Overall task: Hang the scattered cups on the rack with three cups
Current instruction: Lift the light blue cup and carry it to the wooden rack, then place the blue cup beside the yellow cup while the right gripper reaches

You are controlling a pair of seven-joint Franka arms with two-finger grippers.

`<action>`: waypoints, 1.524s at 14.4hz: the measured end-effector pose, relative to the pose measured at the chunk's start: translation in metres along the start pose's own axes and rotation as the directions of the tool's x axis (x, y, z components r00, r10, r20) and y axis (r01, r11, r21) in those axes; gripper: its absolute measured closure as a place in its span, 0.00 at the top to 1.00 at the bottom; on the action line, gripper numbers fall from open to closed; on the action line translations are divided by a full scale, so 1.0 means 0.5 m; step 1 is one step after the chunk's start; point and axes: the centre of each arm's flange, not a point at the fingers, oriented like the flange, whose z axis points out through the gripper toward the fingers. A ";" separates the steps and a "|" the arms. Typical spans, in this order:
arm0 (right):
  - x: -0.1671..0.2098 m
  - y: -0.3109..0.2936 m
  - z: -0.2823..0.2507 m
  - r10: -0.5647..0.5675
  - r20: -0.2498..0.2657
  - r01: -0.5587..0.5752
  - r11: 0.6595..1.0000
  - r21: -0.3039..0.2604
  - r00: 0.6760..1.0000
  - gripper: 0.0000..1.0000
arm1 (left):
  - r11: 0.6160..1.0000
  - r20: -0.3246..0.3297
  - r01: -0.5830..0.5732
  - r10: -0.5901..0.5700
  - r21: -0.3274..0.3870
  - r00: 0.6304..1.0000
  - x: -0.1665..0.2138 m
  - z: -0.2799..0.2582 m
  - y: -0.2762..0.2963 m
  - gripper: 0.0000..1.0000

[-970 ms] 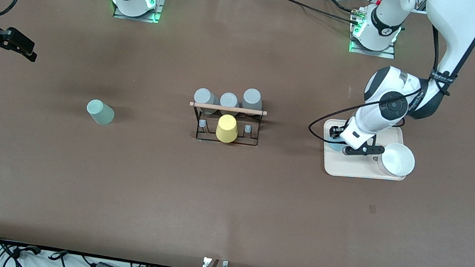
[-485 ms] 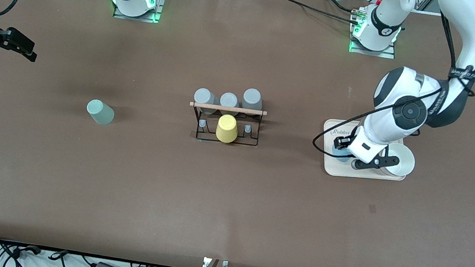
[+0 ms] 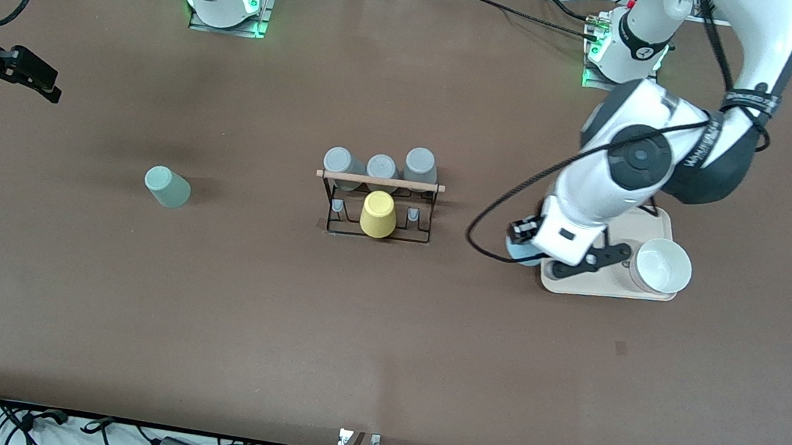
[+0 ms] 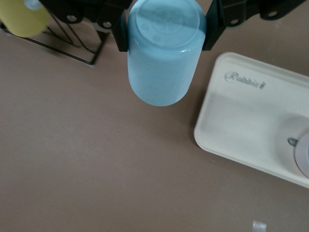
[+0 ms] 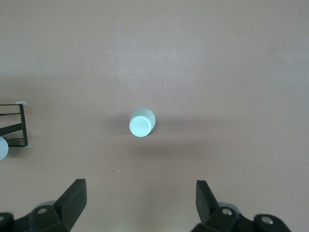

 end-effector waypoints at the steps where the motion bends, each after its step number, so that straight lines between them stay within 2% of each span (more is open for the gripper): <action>1: 0.000 0.000 0.000 0.000 0.000 0.000 1.000 0.000 1.000 1.00 | 1.000 0.009 0.019 -0.019 0.002 1.000 -0.019 -0.002 0.034 0.66; 6: 0.000 0.001 0.000 0.001 0.000 -0.001 1.000 0.000 1.000 1.00 | 0.993 0.026 0.105 -0.104 -0.047 0.994 -0.108 0.025 0.203 0.66; 9: 0.000 0.001 0.001 0.001 0.001 -0.001 1.000 0.000 1.000 1.00 | 0.991 0.033 0.118 -0.116 -0.062 0.993 -0.156 0.038 0.260 0.66; 17: 0.013 0.002 0.021 0.002 0.008 -0.002 1.000 0.000 1.000 1.00 | 0.993 0.066 0.115 -0.115 0.006 0.991 -0.200 0.147 0.297 0.66; 22: 0.044 0.004 0.076 0.004 0.038 -0.003 1.000 -0.001 0.999 1.00 | 0.994 0.065 0.109 -0.108 -0.006 0.992 -0.208 0.210 0.306 0.66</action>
